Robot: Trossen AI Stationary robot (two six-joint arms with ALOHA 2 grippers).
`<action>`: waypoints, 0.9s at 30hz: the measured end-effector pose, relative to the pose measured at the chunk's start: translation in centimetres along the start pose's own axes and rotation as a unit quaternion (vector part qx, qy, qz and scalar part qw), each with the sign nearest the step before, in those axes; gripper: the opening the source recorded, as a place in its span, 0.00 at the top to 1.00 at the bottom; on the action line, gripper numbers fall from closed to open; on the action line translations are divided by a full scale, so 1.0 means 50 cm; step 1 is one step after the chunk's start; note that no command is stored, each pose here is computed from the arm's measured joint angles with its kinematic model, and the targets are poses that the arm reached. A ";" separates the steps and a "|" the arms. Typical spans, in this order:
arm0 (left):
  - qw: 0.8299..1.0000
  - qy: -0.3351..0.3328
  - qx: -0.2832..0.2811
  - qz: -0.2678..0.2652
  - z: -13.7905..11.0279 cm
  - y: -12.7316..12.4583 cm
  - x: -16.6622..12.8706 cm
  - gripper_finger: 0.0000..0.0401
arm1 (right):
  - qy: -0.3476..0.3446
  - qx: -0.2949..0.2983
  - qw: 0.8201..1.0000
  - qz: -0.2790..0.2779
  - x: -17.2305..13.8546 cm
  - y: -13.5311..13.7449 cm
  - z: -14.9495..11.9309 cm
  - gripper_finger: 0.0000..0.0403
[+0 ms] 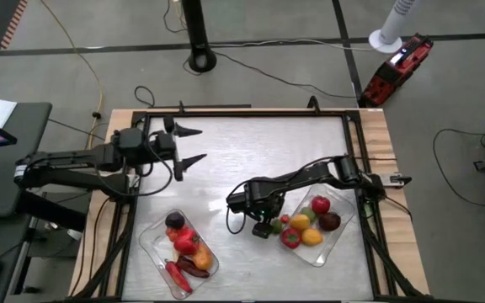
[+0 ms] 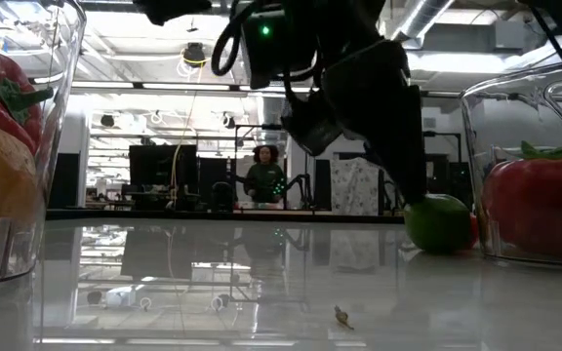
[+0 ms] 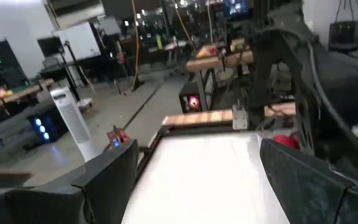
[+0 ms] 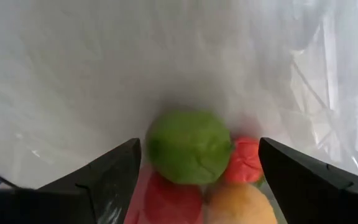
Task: Sort produce into baskets
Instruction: Put the green lime into the right transparent bin
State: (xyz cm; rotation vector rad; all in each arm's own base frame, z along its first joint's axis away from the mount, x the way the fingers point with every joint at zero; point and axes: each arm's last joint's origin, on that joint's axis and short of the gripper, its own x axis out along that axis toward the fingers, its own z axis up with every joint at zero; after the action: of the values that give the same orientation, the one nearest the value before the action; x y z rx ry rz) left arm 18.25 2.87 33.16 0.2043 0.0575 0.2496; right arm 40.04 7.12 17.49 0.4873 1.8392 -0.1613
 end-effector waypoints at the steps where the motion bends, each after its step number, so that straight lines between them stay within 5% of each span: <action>1: 1.000 0.007 0.000 -0.002 -0.002 0.000 -0.003 0.19 | -0.001 0.002 1.000 0.000 0.001 0.001 0.000 0.13; 21: 0.999 0.023 0.003 -0.032 -0.010 -0.005 -0.008 0.19 | 0.010 0.050 0.998 -0.025 0.032 -0.004 -0.009 0.13; 27: 0.999 0.023 0.008 -0.032 -0.009 -0.005 -0.008 0.19 | 0.005 0.030 0.999 -0.023 0.034 0.002 -0.009 0.20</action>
State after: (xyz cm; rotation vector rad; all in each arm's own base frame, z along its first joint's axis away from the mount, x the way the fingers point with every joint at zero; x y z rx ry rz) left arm 17.90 2.64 32.66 0.2118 0.1104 0.1905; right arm 39.26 7.78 16.04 0.4885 1.8599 -0.2451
